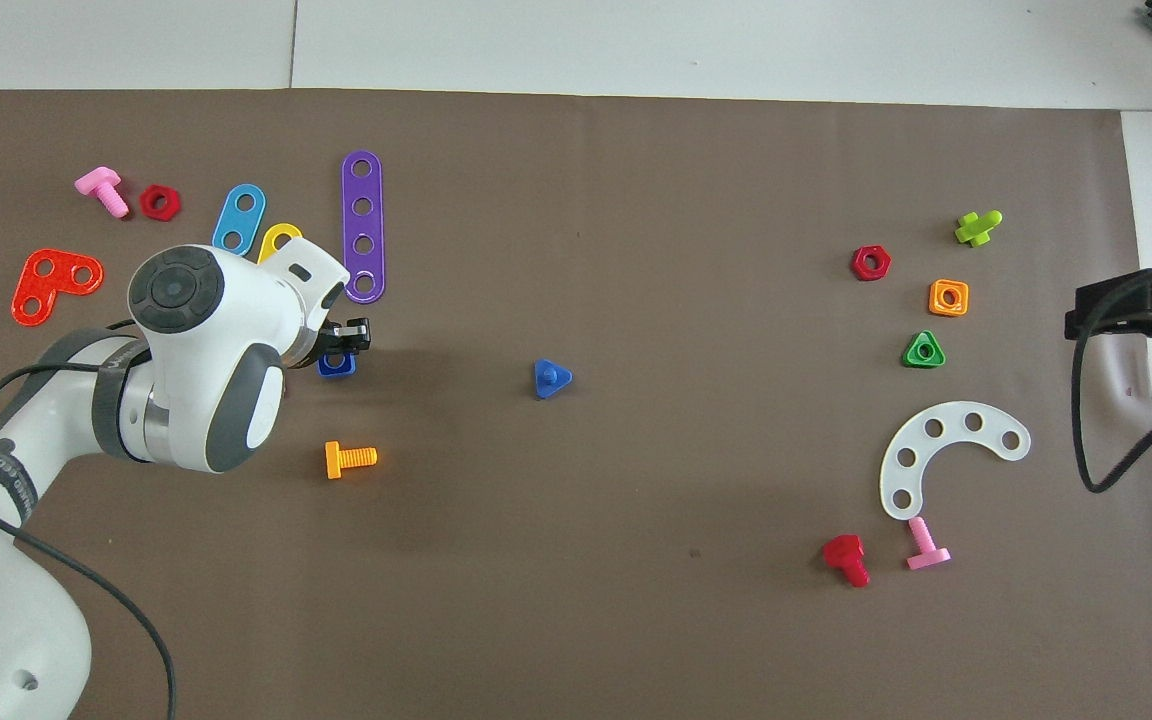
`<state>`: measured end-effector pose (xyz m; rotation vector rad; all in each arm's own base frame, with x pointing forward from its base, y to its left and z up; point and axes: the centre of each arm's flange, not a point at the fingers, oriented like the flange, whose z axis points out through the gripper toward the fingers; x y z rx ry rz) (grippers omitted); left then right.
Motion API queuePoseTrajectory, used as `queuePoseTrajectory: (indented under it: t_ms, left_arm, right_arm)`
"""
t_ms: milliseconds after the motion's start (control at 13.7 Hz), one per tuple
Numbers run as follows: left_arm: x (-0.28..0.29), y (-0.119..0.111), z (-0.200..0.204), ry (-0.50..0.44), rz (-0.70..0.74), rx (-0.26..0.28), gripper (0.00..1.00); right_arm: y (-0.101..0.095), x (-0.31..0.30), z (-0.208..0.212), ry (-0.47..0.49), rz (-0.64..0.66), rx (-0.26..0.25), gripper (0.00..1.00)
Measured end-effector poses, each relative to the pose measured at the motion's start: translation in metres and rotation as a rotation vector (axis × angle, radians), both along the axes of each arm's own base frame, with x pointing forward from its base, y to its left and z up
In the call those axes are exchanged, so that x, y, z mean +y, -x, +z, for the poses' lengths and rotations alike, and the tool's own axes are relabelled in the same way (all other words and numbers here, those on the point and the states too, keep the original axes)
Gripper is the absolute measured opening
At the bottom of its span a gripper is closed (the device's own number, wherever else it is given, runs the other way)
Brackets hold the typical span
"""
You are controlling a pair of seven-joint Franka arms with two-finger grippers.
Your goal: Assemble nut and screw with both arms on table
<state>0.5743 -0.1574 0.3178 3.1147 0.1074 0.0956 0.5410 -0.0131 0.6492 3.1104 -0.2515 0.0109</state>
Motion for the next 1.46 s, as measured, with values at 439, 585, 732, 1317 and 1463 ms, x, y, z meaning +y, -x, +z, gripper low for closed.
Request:
queuePoseTrajectory:
  t_ms: [439,585,732,1317,1463]
  left_arm:
    - [-0.065,-0.024,0.062,0.020,-0.105,-0.119,0.46]
    - [-0.108,-0.023,0.071,0.027,-0.166,-0.124,0.46]
    - [-0.153,-0.020,0.076,0.025,-0.227,-0.103,0.46]
    - [-0.238,0.030,0.047,0.014,-0.287,-0.041,0.46]
    - [-0.243,0.036,0.041,0.016,-0.290,-0.042,0.46]
  right_arm:
    - [0.000,0.000,0.000,0.000,0.016,0.001,1.00]
    - [0.000,-0.001,-0.001,0.000,0.032,0.002,1.00]
    - [0.000,-0.001,-0.001,0.000,0.033,0.003,1.00]
    - [0.000,-0.001,-0.002,-0.001,0.033,0.004,1.00]
    - [0.000,-0.005,-0.002,-0.001,0.026,0.005,1.00]
